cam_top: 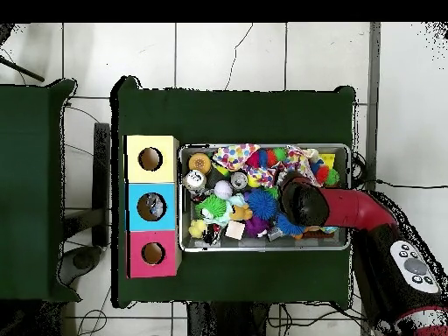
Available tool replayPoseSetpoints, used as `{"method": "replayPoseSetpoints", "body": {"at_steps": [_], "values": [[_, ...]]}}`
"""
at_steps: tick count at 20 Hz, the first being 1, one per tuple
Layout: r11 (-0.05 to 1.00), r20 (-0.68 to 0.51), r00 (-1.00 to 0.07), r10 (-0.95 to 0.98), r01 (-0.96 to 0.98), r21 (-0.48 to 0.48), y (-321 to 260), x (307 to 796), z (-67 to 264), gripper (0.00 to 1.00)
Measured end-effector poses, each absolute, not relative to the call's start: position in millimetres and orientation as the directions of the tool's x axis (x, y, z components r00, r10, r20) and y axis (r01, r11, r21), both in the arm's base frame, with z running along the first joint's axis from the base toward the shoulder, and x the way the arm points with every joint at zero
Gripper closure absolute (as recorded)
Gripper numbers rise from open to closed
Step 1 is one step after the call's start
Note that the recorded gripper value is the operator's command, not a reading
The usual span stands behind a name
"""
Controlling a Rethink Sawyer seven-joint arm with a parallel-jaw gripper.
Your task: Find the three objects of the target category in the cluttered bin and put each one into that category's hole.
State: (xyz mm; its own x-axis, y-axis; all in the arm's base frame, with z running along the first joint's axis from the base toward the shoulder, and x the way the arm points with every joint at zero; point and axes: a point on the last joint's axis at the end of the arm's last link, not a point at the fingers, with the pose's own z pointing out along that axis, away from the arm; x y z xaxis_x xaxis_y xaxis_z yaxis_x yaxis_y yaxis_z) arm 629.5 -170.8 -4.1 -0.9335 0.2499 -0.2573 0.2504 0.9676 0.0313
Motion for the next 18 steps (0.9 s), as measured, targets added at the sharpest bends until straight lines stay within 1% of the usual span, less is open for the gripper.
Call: {"method": "replayPoseSetpoints", "body": {"at_steps": [4,6,10,11,12,16,18], "values": [[0.975,-0.261,-0.941,0.215,0.22,0.01,-162.6,632.0,2.0,1.0],[0.979,-0.255,-0.948,0.192,0.202,-0.012,-155.2,635.3,12.6,1.0],[0.985,-0.203,-0.972,0.121,0.143,-0.094,-126.5,645.4,57.8,1.0],[0.985,-0.195,-0.974,0.113,0.135,-0.104,-121.7,646.8,64.6,1.0],[0.985,-0.178,-0.979,0.096,0.119,-0.125,-110.4,649.8,80.1,1.0],[0.982,-0.153,-0.987,0.057,0.083,-0.167,-82.1,657.1,119.0,1.0],[0.981,-0.162,-0.986,0.043,0.072,-0.18,-72.8,661.1,135.1,1.0]]}}
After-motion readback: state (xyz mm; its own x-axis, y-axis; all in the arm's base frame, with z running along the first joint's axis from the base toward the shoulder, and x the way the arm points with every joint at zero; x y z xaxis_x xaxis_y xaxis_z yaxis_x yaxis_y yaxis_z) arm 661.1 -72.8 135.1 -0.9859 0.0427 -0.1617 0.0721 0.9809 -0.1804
